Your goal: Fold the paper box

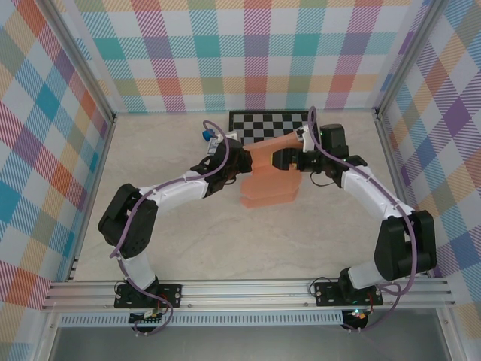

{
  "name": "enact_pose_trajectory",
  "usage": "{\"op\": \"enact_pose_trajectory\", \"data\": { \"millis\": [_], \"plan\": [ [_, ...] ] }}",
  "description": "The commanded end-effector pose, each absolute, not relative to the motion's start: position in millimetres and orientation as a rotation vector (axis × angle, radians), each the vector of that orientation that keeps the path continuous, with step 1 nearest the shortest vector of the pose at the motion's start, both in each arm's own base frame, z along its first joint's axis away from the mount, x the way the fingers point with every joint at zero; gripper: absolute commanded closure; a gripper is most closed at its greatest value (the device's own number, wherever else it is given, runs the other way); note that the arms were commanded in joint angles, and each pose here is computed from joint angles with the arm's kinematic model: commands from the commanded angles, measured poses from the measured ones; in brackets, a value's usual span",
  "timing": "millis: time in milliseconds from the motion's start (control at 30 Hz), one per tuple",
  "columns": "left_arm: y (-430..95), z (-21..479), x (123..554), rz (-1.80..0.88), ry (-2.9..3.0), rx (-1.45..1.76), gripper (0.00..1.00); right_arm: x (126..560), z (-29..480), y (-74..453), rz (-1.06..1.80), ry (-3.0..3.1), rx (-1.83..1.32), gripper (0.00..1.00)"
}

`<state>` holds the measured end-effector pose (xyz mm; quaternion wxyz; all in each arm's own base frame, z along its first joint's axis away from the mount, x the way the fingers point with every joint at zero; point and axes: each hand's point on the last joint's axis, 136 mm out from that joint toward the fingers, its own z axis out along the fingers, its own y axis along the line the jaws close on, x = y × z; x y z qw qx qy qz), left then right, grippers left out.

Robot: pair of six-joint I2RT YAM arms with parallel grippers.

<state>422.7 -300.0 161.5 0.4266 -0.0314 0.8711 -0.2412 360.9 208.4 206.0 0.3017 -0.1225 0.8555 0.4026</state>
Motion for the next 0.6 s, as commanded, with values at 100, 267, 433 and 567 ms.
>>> {"op": "enact_pose_trajectory", "data": {
  "millis": [100, 267, 433, 567],
  "plan": [
    [-306.8, 167.6, 420.7, -0.643, 2.157, -0.062, 0.84, 360.7, 213.0, 218.9, 1.090, 2.241, -0.382, 0.00],
    [-302.4, 164.2, 420.6, -0.605, 2.166, -0.060, 0.84, 353.9, 229.2, 210.2, 1.017, 2.213, -0.404, 0.00],
    [-297.7, 164.2, 420.6, -0.560, 2.176, -0.039, 0.84, 332.8, 255.2, 198.7, 0.952, 2.178, -0.460, 0.00],
    [-297.9, 169.6, 421.7, -0.553, 2.174, -0.031, 0.84, 318.4, 280.1, 178.6, 0.981, 2.112, -0.396, 0.00]
  ]
}}
